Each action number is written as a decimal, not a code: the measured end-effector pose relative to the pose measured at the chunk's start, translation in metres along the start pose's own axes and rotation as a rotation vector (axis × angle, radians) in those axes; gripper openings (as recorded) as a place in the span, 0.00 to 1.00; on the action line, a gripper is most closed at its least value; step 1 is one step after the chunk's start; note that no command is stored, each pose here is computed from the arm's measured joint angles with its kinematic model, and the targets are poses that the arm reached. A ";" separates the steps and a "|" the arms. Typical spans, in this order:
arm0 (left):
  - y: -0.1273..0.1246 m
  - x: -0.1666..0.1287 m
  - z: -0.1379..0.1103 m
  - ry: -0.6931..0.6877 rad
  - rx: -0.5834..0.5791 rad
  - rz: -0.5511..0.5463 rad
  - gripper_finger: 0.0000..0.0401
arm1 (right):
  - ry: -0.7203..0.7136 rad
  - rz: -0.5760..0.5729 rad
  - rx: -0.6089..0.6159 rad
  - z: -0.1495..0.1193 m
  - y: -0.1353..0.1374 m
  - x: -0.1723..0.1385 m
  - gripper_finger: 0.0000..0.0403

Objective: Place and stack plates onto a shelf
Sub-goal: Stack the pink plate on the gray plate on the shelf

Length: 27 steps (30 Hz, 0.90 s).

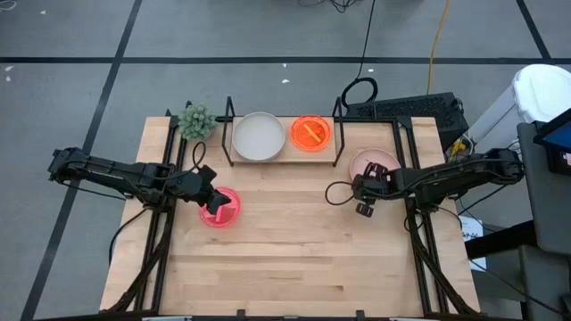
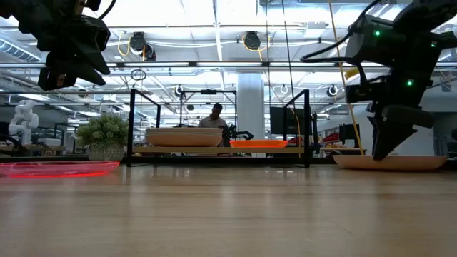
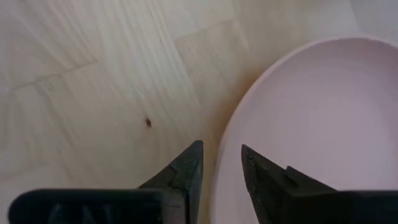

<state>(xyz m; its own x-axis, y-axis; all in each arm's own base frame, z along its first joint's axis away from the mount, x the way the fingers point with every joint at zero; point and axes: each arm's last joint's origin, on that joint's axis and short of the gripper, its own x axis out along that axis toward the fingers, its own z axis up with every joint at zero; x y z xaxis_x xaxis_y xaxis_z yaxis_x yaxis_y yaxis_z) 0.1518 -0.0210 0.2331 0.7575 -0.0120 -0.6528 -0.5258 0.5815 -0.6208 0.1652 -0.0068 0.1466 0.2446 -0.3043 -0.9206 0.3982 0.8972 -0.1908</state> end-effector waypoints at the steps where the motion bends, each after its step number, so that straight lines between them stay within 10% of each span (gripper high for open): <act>1: 0.000 0.000 0.000 0.000 0.000 0.000 0.25 | -0.002 0.001 0.001 -0.001 0.000 0.002 0.22; 27: 0.000 0.000 0.000 0.001 -0.014 -0.002 0.25 | -0.021 0.010 0.086 -0.002 0.001 0.005 0.00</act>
<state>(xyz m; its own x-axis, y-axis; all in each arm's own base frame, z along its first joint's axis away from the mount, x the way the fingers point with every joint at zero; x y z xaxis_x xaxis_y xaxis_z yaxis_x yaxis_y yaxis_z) 0.1519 -0.0211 0.2332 0.7583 -0.0138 -0.6518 -0.5294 0.5704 -0.6280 0.1647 -0.0067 0.1414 0.2673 -0.3029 -0.9148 0.4700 0.8697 -0.1506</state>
